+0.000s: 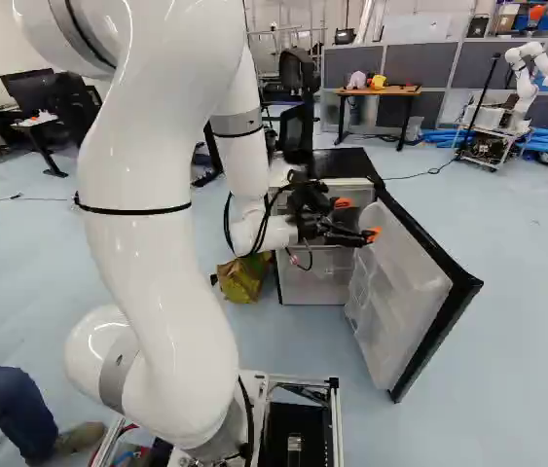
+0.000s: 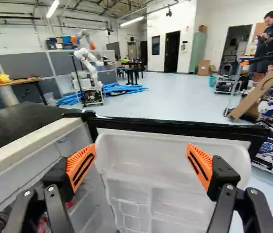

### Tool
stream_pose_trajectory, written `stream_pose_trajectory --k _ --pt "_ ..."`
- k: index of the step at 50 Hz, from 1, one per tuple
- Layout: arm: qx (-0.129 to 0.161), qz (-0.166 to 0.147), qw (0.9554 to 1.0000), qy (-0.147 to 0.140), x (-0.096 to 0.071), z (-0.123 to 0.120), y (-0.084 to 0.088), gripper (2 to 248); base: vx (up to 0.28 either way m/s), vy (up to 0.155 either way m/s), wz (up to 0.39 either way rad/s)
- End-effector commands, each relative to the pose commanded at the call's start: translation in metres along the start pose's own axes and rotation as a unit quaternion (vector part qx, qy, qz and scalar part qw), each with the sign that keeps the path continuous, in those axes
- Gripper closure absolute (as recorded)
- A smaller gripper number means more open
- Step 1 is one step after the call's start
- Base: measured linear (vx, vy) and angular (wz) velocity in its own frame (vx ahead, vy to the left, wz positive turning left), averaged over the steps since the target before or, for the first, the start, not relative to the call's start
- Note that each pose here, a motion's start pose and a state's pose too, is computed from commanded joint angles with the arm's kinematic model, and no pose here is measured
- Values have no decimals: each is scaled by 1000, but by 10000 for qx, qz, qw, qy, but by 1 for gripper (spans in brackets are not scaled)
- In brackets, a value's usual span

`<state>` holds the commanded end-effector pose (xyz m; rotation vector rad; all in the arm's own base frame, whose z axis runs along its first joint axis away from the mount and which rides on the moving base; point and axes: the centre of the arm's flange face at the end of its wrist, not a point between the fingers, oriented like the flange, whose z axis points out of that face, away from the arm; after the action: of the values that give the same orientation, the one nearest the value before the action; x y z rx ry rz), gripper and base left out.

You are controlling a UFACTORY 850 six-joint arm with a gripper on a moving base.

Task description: Grab a drink from the fridge

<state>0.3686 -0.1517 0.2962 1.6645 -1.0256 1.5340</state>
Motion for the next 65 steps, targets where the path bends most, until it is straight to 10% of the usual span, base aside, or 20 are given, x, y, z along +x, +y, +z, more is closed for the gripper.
stream_pose_trajectory --k 28,65 --pt "1416 -429 9887 -252 -30 0 -25 3 0 0 0" --pt "2978 -823 9483 -724 -76 17 -47 3 0 0 0"
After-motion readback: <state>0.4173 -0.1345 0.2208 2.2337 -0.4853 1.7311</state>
